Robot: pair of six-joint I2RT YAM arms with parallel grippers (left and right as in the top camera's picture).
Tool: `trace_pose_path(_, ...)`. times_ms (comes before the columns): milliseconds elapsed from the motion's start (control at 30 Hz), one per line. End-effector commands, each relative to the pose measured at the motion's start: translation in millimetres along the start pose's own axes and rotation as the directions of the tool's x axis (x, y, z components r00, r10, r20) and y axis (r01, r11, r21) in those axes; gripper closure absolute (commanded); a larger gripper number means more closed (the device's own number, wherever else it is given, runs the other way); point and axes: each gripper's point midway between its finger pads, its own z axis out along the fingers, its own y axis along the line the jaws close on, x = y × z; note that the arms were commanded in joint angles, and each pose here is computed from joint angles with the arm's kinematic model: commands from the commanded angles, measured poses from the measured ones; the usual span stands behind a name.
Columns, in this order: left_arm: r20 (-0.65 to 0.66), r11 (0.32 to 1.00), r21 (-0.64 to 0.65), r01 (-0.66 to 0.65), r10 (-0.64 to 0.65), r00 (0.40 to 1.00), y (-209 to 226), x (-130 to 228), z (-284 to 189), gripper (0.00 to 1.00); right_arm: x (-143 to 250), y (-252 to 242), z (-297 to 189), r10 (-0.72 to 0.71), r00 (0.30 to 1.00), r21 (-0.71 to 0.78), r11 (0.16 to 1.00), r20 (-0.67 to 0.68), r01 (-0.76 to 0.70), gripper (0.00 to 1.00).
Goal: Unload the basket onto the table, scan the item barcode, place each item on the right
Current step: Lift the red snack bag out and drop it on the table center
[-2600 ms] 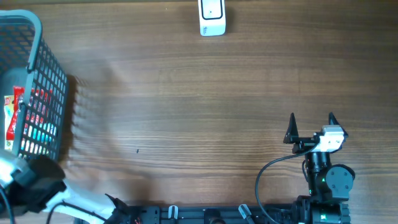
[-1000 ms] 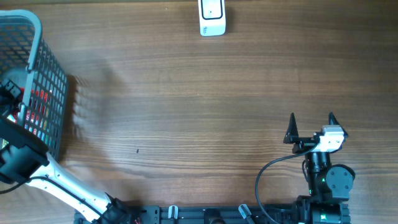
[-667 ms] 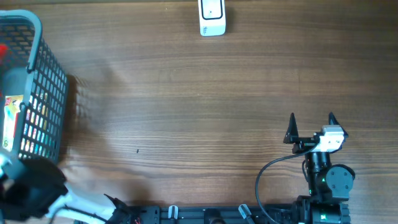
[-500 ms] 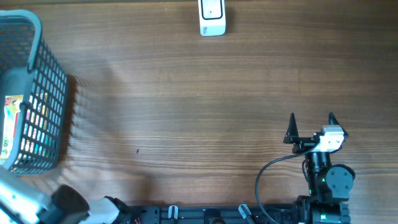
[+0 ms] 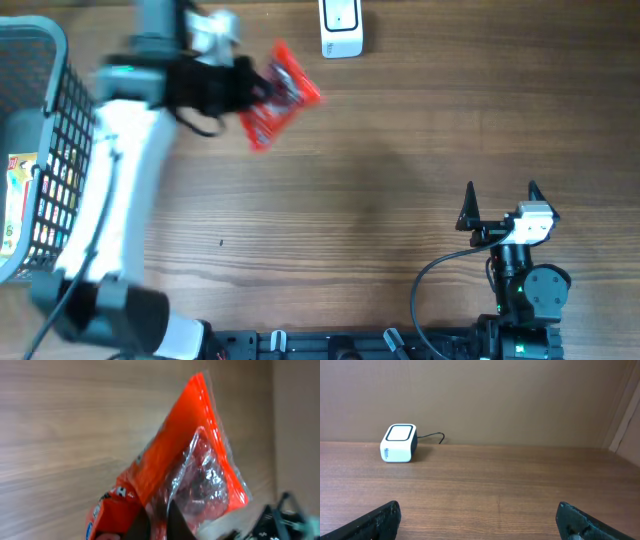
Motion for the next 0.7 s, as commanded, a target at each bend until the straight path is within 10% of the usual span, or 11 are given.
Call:
trace_pose_path(0, -0.202, 1.0, -0.007, -0.016, 0.014, 0.979, 3, 57, 96, 0.96, -2, -1, 0, 0.012, 1.0, 0.007, 1.0, 0.008, -0.012, 0.0)
trace_pose_path(167, -0.302, 0.999, 0.006, -0.053, 0.053, 0.952, 4, 88, 173, 0.95, -2, -1, 0, 0.012, 1.0, 0.008, 1.0, 0.008, -0.012, 0.0)
trace_pose_path(200, -0.301, 0.998, 0.007, -0.056, 0.055, 0.952, 4, 88, 174, 0.74, -1, -1, 0, 0.012, 1.0, 0.007, 1.0, 0.007, -0.012, 0.0)
trace_pose_path(233, -0.297, 0.998, 0.005, -0.057, 0.056, 0.953, 5, 87, 174, 0.23, -2, -1, 0, 0.012, 1.0, 0.007, 1.0, 0.008, -0.012, 0.0)
trace_pose_path(267, -0.278, 0.999, 0.006, -0.052, 0.052, 0.959, 5, 79, 169, 0.0, -2, -1, 0, 0.012, 1.0, 0.007, 1.0, 0.008, -0.012, 0.01)
trace_pose_path(533, 0.194, 0.999, 0.045, -0.006, -0.003, 0.981, -18, -50, -58, 0.0, -1, -1, 0, 0.012, 1.0, 0.007, 1.0, 0.007, -0.012, 0.0)
trace_pose_path(667, 0.63, 0.989, -0.133, 0.063, 0.035, 0.776, 3, -50, -240, 0.0, -2, -1, 0, 0.012, 1.0, 0.008, 1.0, 0.008, -0.012, 0.0)
